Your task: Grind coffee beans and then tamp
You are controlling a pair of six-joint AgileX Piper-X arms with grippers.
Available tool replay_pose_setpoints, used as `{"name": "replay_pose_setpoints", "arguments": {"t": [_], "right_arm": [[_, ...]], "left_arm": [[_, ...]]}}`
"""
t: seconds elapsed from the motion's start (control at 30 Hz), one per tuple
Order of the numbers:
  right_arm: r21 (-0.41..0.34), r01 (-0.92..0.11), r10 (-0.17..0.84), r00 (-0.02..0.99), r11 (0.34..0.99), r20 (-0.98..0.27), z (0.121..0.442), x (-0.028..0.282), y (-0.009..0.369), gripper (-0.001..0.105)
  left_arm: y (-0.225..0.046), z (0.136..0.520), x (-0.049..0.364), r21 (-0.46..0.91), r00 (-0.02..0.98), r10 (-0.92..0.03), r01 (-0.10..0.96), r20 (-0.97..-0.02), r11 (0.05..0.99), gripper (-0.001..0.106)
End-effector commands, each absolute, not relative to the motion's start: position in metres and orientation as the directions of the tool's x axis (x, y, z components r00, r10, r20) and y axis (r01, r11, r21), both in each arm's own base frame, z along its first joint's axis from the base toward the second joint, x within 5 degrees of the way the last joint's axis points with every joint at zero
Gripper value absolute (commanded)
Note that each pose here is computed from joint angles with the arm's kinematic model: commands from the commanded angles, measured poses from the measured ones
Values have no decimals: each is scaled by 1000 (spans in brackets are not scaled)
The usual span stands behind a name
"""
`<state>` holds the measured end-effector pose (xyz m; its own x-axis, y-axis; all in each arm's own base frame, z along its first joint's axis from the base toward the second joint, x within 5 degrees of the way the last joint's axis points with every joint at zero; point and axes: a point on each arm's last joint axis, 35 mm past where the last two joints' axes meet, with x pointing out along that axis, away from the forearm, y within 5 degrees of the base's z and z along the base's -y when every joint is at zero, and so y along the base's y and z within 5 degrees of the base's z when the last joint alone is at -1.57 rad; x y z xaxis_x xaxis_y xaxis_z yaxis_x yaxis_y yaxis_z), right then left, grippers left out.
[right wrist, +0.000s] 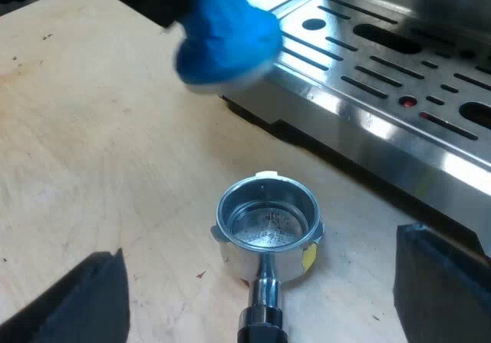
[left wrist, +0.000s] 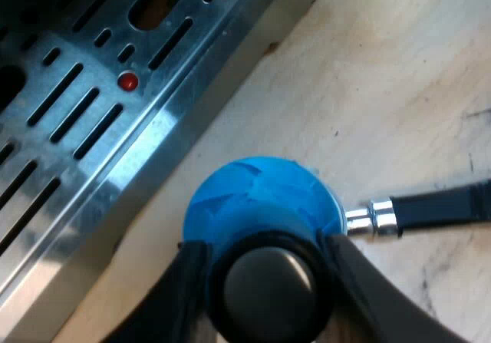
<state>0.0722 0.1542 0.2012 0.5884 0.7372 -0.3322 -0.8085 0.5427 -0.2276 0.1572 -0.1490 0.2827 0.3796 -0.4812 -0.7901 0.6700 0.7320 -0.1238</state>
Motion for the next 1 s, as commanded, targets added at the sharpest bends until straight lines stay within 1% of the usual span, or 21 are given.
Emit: {"name": "replay_pose_setpoints", "arguments": {"t": [0.03, 0.13, 0.3, 0.47, 0.7, 0.83, 0.93, 1.0], "right_arm": [[-236, -814, 751, 581, 531, -314, 205, 72, 155, 71], [-235, -815, 752, 579, 529, -314, 205, 71, 155, 71], [-220, -842, 779, 540, 493, -318, 205, 70, 156, 71], [-204, -864, 808, 502, 459, -307, 206, 69, 157, 71], [-192, -867, 836, 496, 461, -235, 214, 69, 159, 71], [-191, -866, 837, 497, 462, -229, 215, 69, 159, 71], [-187, -875, 846, 481, 446, -230, 215, 69, 160, 71], [-184, -880, 852, 471, 438, -227, 215, 68, 160, 71]], "left_arm": [[-142, 291, 151, -112, 401, -467, 652, -788, 750, 0], [-136, 295, 148, -112, 417, -459, 632, -784, 767, 0], [-123, 299, 153, -161, 438, -461, 567, -771, 808, 0], [-107, 296, 159, -161, 438, -401, 489, -804, 857, 0], [-90, 292, 167, -166, 452, -355, 406, -818, 899, 0], [-82, 276, 168, -163, 445, -324, 363, -835, 918, 0], [-79, 262, 167, -160, 426, -311, 353, -849, 922, 0], [-79, 256, 166, -170, 417, -320, 358, -851, 918, 0]]}}
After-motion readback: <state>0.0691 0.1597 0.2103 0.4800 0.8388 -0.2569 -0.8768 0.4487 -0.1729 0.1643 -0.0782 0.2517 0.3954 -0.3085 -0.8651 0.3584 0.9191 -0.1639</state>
